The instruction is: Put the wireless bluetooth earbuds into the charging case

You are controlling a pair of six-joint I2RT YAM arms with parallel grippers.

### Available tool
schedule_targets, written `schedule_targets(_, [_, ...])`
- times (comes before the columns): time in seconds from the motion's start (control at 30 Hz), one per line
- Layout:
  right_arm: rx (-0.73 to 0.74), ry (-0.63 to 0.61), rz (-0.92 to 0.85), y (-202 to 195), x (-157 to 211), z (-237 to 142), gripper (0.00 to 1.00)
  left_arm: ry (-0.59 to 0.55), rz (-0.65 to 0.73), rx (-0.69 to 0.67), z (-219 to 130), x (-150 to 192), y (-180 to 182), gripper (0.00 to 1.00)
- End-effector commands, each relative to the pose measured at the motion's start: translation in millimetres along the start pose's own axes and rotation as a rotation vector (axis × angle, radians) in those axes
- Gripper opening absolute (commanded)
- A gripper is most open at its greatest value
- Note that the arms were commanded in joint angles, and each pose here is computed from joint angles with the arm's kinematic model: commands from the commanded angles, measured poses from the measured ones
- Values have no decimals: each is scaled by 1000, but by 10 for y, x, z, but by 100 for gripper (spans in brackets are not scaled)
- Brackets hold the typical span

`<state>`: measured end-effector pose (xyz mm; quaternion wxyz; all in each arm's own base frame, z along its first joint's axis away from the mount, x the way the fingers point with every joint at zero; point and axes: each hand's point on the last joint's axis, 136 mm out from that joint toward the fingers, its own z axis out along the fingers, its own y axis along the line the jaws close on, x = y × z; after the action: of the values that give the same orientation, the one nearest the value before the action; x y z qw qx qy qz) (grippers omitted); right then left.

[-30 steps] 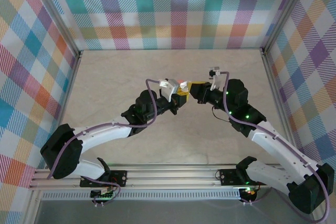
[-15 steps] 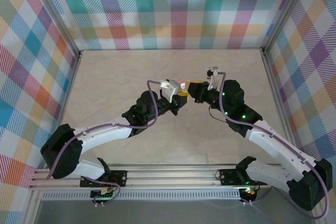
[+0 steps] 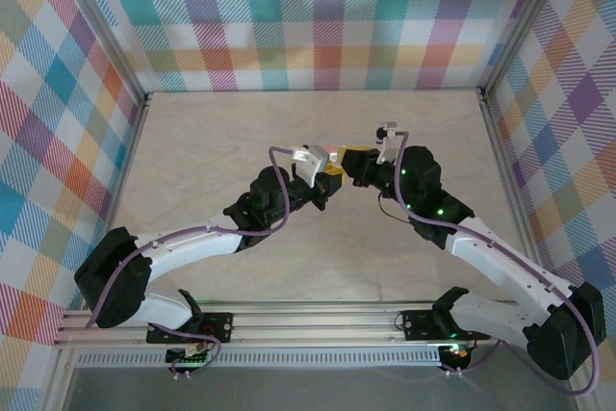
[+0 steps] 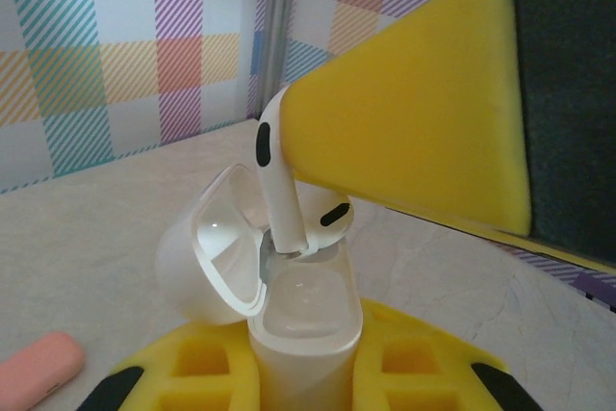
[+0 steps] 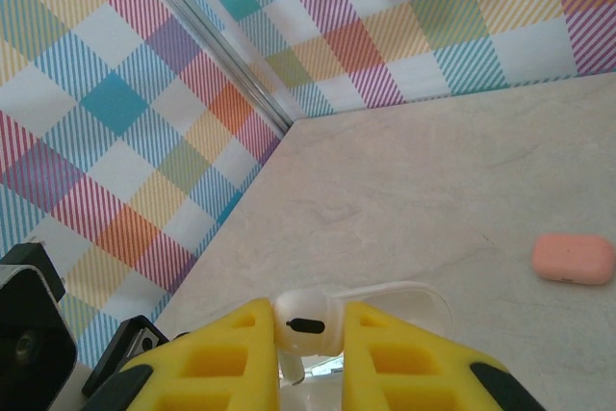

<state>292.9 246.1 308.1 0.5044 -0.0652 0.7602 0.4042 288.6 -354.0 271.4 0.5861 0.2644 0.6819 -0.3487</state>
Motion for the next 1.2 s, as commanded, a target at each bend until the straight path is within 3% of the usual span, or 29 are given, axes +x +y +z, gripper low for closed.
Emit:
schedule_targets(0.0, [8, 7, 12, -29, 57, 30, 19, -124, -15, 38, -49, -381, -130, 0])
schedule_targets(0.4, [-15, 32, -7, -9, 125, 91, 19, -125, -93, -17, 14, -395, -29, 0])
schedule_targets(1.0, [39, 79, -60, -191, 375, 179, 19, -175, 13, -6, 47, -402, -96, 0])
schedule_targets(1.17, [12, 58, -79, -78, 245, 135, 20, -150, 41, 33, 54, -324, -156, 0])
